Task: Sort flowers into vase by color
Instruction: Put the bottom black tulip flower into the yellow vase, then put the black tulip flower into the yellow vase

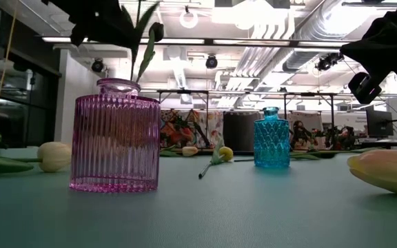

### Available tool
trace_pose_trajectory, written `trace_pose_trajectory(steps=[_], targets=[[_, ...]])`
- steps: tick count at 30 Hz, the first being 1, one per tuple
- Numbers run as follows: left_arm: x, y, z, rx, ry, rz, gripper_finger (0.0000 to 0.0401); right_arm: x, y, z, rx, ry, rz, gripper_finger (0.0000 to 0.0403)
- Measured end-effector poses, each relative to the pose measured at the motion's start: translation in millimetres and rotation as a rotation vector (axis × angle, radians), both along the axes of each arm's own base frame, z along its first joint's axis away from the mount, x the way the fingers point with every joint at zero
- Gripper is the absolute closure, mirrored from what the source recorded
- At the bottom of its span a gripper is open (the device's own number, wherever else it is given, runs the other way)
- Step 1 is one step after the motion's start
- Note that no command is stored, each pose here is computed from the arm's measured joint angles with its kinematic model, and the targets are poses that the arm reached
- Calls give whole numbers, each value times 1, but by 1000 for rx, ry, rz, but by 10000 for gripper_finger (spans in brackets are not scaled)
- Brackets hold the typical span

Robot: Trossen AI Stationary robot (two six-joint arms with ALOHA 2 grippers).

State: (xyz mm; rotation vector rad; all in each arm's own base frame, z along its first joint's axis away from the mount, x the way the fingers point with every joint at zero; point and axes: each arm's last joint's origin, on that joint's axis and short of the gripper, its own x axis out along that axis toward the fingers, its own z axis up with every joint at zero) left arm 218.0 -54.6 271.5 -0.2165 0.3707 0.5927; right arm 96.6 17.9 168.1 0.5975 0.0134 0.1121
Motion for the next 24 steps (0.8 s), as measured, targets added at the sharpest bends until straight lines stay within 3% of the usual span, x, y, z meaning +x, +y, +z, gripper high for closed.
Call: trace_pose_trajectory(steps=[7,13,17,24], targets=[[-11,-1,27,-83,109,-154,189,0,0,0,0,0,0,402],[-31,1,43,-216,266,-256,167,0,0,0,0,0,0,402],[-46,2,47,-376,323,-303,166,0,0,0,0,0,0,402],[-63,-3,58,-765,331,-469,166,0,0,0,0,0,0,402]])
